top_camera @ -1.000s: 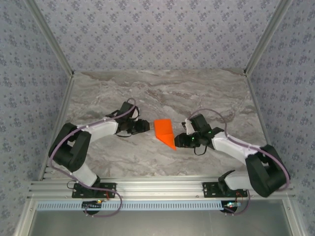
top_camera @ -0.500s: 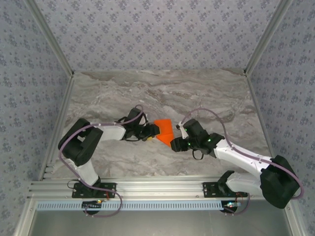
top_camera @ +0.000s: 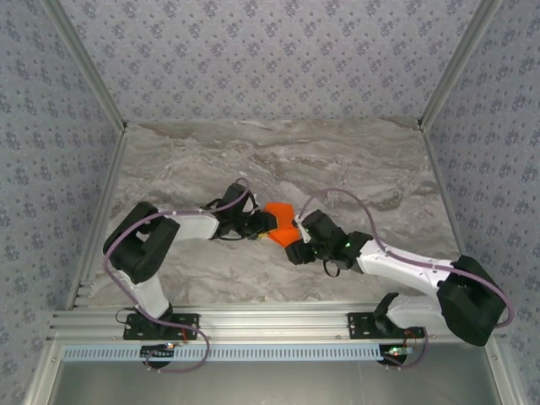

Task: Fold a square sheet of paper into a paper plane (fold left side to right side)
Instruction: Fourth fold the wing at the center of the table.

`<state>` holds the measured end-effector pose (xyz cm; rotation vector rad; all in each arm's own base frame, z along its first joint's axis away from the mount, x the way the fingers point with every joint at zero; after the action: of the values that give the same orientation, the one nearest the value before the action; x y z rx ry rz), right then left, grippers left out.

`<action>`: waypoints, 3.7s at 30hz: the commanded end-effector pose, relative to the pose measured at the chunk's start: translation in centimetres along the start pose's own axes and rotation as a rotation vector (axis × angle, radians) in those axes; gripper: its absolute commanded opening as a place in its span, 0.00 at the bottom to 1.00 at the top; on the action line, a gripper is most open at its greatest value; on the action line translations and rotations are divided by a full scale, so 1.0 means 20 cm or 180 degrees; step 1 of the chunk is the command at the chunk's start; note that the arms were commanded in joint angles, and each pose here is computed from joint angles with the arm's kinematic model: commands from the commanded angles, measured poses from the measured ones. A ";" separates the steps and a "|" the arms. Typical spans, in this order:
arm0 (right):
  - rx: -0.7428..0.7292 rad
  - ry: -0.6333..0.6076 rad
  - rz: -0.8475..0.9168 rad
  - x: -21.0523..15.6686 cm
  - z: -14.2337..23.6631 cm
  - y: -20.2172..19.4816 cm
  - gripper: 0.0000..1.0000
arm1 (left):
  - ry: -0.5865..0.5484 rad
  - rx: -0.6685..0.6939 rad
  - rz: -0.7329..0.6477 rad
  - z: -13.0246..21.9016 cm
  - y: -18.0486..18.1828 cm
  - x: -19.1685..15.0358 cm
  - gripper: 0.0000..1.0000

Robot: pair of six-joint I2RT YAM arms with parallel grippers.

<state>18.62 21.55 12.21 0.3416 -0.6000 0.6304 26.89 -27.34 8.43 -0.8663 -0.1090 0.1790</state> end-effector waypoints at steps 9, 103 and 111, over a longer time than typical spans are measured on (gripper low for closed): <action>-0.0499 -0.0058 0.0468 0.10 -0.16 0.04 0.52 | 0.0003 -0.0231 -0.0014 0.06 -0.17 0.03 0.37; 0.1339 -0.0208 -0.1550 0.09 -0.22 -0.22 0.36 | 0.0148 0.0309 0.0151 -0.12 0.06 0.05 0.41; 0.1436 -0.0245 -0.1778 0.14 -0.25 -0.29 0.37 | 0.0144 0.0291 0.0147 -0.11 0.05 0.05 0.41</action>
<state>25.40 20.08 8.76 0.8687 -0.4099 0.2130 28.31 -28.28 7.30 -0.8241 -0.0467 0.1977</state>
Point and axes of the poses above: each hand's point on the last joint's axis, 136 mm out from that joint toward the fingers, its own z axis back along the fingers, its own y axis along the line the jaws close on, x = y × z, the point moved 6 cm from there along z, back along the fingers, and after that the axes turned 5 degrees about z, right-handed, at the moved point
